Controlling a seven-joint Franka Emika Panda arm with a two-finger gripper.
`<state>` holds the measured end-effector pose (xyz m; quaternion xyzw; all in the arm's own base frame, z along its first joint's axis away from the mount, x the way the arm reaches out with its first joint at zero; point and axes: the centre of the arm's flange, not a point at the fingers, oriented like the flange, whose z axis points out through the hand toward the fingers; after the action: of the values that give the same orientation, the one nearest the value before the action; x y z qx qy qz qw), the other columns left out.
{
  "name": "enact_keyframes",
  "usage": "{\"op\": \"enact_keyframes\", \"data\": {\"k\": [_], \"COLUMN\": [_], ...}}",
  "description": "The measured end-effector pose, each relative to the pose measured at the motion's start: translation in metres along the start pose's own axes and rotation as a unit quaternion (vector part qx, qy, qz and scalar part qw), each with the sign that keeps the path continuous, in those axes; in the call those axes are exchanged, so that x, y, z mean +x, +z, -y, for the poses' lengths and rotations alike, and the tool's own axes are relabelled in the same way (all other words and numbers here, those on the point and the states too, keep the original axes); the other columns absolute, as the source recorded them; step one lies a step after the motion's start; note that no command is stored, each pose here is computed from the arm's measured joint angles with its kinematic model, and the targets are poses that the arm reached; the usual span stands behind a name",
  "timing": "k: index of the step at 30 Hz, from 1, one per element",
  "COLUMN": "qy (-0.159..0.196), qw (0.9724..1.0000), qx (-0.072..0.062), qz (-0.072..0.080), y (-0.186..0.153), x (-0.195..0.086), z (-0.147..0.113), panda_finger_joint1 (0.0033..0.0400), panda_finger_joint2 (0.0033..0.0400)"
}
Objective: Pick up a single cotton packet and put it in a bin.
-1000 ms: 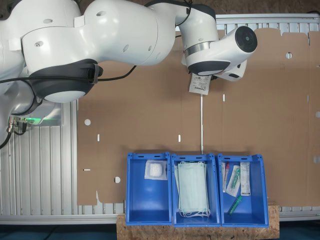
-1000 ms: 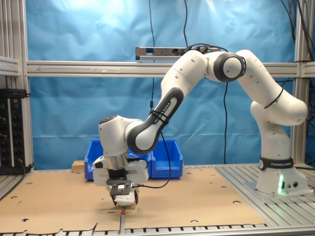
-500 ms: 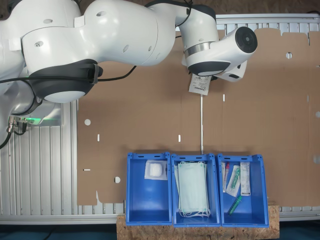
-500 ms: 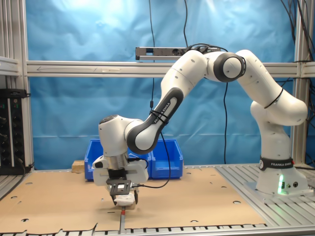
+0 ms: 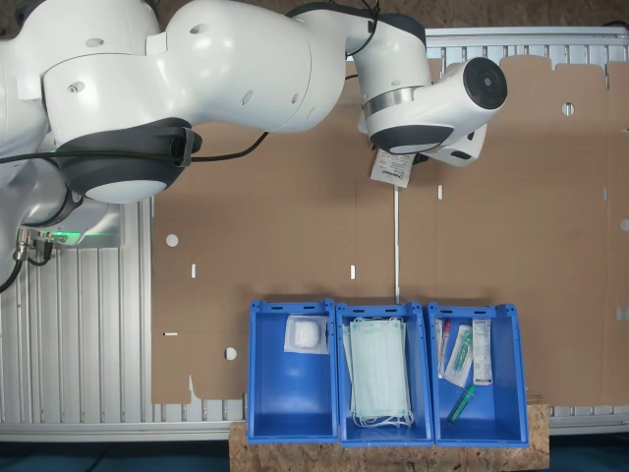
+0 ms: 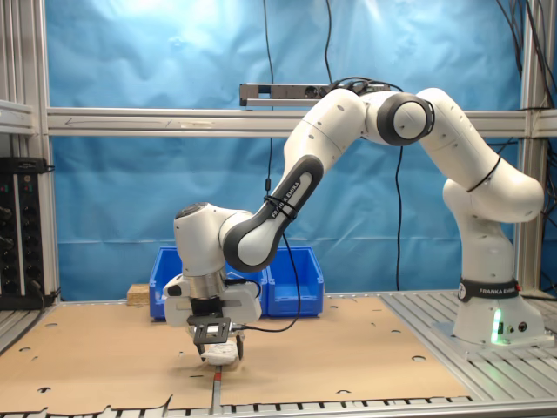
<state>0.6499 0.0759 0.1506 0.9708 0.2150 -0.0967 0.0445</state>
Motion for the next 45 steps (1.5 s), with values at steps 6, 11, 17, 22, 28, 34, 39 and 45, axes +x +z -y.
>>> {"op": "enact_keyframes", "data": {"k": [6,11,17,22,28,34,39,45], "qy": [0.002,0.003,0.005,0.005,0.005,0.005,0.005,0.005], "qw": [1.0000,1.0000,1.0000,1.0000,1.0000,1.0000,1.0000,1.0000], "qx": [-0.001,-0.002,-0.003,-0.003,-0.003,-0.003,-0.003,-0.003], "qz": [0.000,0.001,0.001,0.001,0.001,0.001,0.001,0.001], "y": [0.0000,0.0000,-0.0001,-0.0001,-0.0001,-0.0001,-0.0001,-0.0002], "x": [-0.0006,-0.0013,-0.0021,-0.0023,-0.0023,-0.0023,-0.0022,-0.0020], "z": [-0.0021,-0.0041,-0.0067,-0.0072,-0.0073,-0.0073,-0.0070,-0.0064], "panda_finger_joint1": [0.0400,0.0400,0.0400,0.0400,0.0400,0.0400,0.0400,0.0275], "panda_finger_joint2": [0.0400,0.0400,0.0400,0.0400,0.0400,0.0400,0.0400,0.0275]}}
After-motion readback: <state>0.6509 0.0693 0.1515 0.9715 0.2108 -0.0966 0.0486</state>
